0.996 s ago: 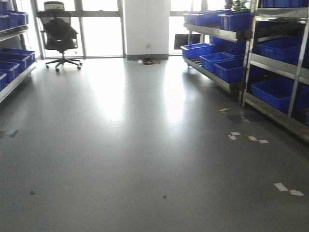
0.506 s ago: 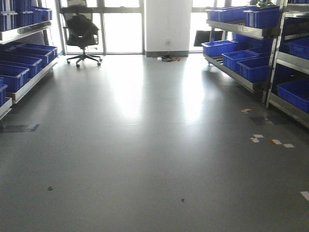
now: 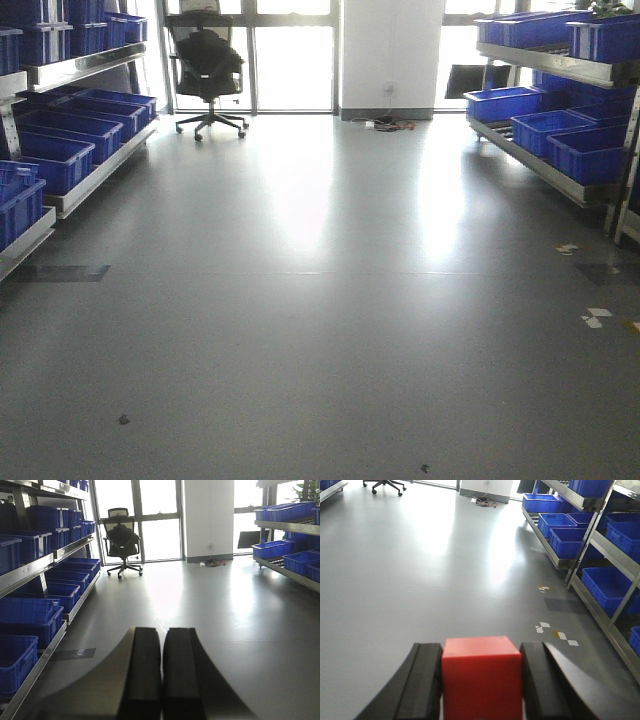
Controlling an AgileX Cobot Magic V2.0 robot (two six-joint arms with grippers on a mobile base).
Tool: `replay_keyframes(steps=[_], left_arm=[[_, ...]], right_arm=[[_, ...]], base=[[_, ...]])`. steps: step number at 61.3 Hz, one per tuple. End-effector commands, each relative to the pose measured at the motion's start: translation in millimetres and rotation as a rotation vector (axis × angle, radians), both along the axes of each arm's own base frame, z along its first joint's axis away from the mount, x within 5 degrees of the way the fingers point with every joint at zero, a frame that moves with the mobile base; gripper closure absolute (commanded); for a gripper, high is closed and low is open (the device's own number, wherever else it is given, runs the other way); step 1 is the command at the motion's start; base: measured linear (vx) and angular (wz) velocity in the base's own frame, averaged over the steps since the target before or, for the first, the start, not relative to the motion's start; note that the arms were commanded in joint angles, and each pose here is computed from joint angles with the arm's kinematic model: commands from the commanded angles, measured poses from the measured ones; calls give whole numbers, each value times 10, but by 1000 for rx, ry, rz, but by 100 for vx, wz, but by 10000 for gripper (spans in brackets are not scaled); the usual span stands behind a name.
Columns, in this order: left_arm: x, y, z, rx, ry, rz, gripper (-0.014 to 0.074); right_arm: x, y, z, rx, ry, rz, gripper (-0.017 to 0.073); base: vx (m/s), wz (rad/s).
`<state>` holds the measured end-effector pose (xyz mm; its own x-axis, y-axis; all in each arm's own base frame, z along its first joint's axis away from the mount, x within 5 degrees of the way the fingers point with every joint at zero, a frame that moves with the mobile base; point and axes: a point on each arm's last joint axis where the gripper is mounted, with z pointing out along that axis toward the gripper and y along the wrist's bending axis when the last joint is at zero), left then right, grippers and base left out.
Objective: Pick red cube and place on left shelf
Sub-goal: 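Drive the base across the room to the shelf of blue crates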
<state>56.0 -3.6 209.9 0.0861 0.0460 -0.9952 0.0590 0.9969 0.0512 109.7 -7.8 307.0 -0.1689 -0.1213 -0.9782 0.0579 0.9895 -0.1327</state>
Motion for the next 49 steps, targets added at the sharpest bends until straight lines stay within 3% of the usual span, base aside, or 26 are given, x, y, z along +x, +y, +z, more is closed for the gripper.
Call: replay_keyframes(steps=[1, 49], left_arm=[[9, 5, -3, -8, -54, 5, 488], [9, 5, -3, -8, -54, 5, 488]], right_arm=[[10, 8, 175, -23, -105, 13, 510], [10, 9, 176, -23, -106, 14, 510]], base=[[41, 13], [56, 5]])
